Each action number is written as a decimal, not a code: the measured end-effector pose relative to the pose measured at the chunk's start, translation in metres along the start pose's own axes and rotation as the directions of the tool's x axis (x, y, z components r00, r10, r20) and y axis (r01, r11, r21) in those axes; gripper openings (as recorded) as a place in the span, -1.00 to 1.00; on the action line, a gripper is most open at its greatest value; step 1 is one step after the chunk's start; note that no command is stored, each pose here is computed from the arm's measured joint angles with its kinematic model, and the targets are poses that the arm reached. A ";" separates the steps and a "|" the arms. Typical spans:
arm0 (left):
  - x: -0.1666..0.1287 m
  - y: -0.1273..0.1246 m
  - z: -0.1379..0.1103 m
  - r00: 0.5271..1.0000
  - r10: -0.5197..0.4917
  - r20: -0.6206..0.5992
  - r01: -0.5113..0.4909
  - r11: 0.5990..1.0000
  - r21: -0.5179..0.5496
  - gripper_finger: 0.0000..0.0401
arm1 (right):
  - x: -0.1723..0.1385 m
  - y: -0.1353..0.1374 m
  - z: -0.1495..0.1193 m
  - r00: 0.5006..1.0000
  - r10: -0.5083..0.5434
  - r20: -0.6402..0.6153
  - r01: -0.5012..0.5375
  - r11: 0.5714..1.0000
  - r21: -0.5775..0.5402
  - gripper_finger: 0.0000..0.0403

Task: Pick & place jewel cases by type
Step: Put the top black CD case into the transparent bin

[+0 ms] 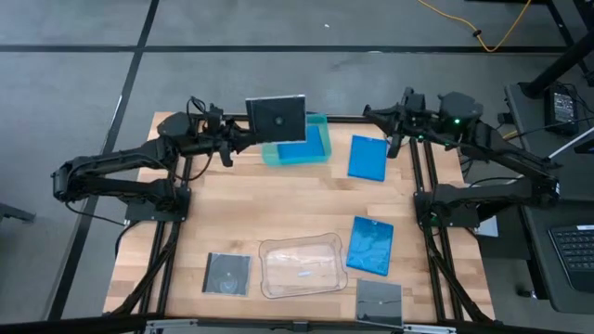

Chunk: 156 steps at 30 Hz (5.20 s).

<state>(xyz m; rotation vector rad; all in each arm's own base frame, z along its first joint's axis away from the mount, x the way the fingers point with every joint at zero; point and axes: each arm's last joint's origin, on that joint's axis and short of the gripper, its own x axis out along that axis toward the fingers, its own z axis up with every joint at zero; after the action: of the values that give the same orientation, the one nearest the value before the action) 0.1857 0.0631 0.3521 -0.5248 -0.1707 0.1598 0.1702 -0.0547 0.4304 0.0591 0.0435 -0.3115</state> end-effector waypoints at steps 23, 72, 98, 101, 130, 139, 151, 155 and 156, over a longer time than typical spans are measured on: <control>0.009 -0.053 0.083 0.998 -0.048 -0.046 0.064 0.873 0.483 -0.90 | 0.014 0.009 0.029 0.999 0.040 -0.016 -0.040 0.999 -0.036 -0.97; -0.004 -0.157 0.058 0.996 -0.040 0.083 -0.092 -0.489 0.868 -0.90 | 0.016 0.008 0.028 1.000 0.003 -0.023 -0.003 1.000 -0.007 -0.93; -0.003 -0.156 0.051 0.999 -0.037 0.015 -0.011 0.085 0.996 -0.90 | 0.017 0.007 0.028 0.999 -0.025 -0.024 0.025 1.000 -0.012 -0.93; -0.001 -0.151 0.050 0.999 -0.048 -0.022 0.032 0.217 0.976 -0.90 | 0.016 0.007 0.027 0.999 -0.026 -0.035 0.025 1.000 -0.012 -0.93; 0.022 -0.125 0.051 0.997 -0.024 -0.074 0.003 0.963 -0.270 -0.90 | 0.016 0.009 0.018 0.991 0.046 -0.124 -0.070 0.978 -0.197 -0.93; 0.021 -0.125 0.052 0.997 -0.022 -0.071 -0.016 0.870 -0.493 -0.90 | 0.027 0.011 0.011 0.977 0.120 -0.173 -0.159 0.959 -0.233 -0.93; 0.021 -0.122 0.051 0.997 0.063 -0.050 -0.077 0.921 -0.383 -0.90 | 0.051 0.012 -0.004 0.951 0.155 -0.269 -0.232 0.931 -0.283 -0.77; 0.020 -0.115 0.042 0.979 0.163 -0.124 -0.191 0.944 -0.269 -0.90 | 0.051 0.007 -0.003 0.955 0.148 -0.258 -0.229 0.919 -0.320 -0.56; 0.020 -0.112 0.038 0.970 0.193 -0.147 -0.225 0.942 -0.249 -0.90 | 0.051 0.004 -0.003 0.954 0.155 -0.258 -0.235 0.920 -0.315 -0.50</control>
<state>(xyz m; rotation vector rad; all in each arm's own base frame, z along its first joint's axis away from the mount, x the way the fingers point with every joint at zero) 0.2095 -0.0105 0.4443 -0.8179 -0.0167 0.3150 0.2203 -0.0660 0.4252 -0.2475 0.3189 -0.0903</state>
